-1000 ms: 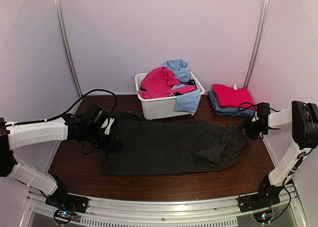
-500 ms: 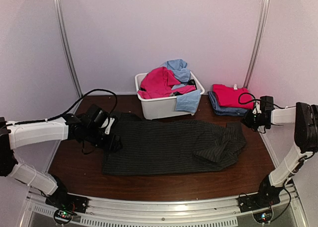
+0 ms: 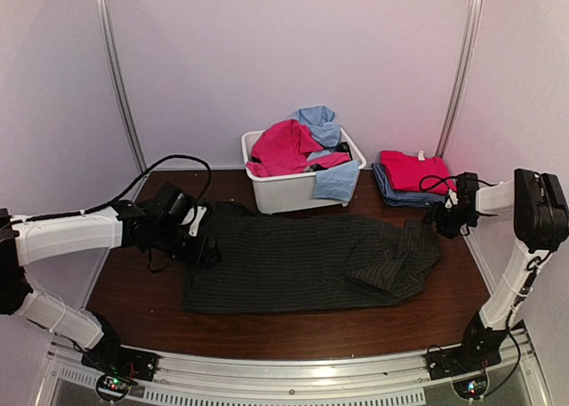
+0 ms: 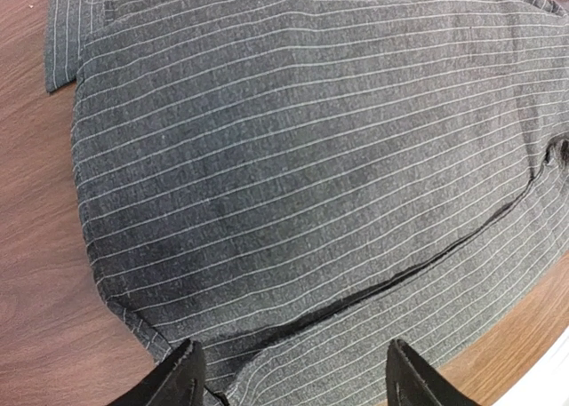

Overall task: Fold and stack the mixed laundry pile
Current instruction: Adjust the 1/3-folded shirt at the center of the board.

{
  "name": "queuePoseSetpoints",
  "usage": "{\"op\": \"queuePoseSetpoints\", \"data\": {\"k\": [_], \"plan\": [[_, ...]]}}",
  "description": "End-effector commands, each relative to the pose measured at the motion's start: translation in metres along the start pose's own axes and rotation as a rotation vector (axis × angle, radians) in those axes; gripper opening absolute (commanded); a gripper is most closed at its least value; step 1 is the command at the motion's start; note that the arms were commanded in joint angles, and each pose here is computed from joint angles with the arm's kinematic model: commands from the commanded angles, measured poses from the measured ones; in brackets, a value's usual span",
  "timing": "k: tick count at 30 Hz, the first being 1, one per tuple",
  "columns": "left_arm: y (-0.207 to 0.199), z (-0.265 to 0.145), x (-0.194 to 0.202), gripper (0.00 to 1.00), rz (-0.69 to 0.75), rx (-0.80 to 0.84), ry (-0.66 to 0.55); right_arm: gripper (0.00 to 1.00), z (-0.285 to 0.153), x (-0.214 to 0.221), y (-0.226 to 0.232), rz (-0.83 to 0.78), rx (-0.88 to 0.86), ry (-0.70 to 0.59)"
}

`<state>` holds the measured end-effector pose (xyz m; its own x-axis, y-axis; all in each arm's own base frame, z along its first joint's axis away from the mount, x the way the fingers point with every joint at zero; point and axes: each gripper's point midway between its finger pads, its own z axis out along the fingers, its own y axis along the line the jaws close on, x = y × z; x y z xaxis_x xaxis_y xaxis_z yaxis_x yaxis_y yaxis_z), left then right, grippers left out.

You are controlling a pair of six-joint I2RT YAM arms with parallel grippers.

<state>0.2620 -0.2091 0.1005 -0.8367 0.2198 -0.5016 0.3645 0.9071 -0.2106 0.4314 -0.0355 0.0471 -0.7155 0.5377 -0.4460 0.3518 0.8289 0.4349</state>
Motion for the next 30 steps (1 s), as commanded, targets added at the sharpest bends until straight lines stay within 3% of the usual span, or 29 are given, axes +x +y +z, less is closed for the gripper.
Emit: {"op": "queuePoseSetpoints", "data": {"k": [1, 5, 12, 17, 23, 30], "plan": [[-0.005, 0.0, -0.015, 0.71, 0.009, 0.023, -0.037, 0.6, 0.013, 0.001, -0.005, -0.031, 0.054, 0.035], [-0.006, 0.003, -0.018, 0.71, 0.011, 0.026, -0.038, 0.53, 0.032, 0.011, -0.002, -0.06, 0.081, 0.081], [-0.002, 0.002, -0.019, 0.72, 0.013, 0.017, -0.042, 0.0, 0.024, 0.002, 0.025, -0.102, 0.033, 0.071], [0.0, -0.003, -0.025, 0.72, 0.01, 0.01, -0.065, 0.0, -0.038, -0.035, 0.059, -0.139, -0.029, -0.076], [0.005, -0.012, -0.036, 0.75, 0.012, -0.006, -0.105, 0.0, -0.137, -0.069, 0.141, -0.241, -0.27, -0.251], [-0.007, -0.053, -0.069, 0.84, 0.078, 0.051, -0.288, 0.0, -0.225, -0.01, 0.265, -0.516, -0.651, -0.273]]}}
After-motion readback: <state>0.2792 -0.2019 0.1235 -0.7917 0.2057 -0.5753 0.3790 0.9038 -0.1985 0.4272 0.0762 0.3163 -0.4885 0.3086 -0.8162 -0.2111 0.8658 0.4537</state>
